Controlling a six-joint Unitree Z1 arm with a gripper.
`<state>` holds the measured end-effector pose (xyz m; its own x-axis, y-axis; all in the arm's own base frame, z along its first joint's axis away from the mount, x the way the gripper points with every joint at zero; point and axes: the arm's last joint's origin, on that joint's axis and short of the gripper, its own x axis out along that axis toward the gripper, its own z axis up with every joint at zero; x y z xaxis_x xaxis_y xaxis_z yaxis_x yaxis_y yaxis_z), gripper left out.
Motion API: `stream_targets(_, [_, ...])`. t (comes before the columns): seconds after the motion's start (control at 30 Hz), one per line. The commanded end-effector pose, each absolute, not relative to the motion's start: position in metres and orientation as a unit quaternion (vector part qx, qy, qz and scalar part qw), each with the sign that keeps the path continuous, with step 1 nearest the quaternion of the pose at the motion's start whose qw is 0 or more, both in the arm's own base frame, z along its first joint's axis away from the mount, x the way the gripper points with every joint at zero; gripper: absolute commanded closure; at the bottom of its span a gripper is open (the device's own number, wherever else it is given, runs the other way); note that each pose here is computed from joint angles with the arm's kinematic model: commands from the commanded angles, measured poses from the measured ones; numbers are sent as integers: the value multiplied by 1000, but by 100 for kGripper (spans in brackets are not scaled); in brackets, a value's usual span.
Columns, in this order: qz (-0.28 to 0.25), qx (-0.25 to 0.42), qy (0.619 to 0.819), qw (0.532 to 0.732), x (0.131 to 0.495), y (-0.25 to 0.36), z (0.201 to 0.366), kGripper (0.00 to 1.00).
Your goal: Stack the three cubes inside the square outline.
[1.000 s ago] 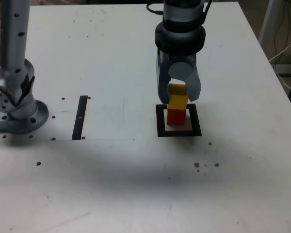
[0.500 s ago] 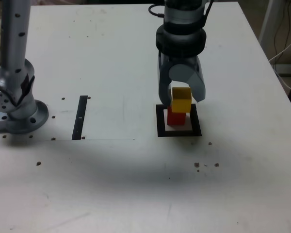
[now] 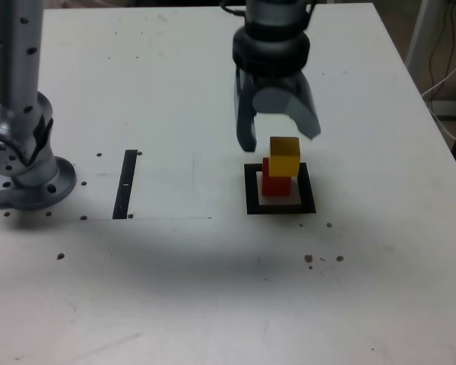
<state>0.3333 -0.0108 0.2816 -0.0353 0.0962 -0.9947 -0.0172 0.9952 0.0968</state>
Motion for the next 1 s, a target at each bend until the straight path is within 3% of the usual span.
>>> stream_targets(0.0, [50, 24, 714, 698, 329, 1, 291, 1])
stream_targets(0.2, [69, 6, 716, 695, 328, 36, 296, 1])
stream_targets(0.43, [83, -14, 720, 688, 339, 77, 291, 0])
stream_targets(0.97, [98, -40, 750, 653, 368, 150, 247, 1])
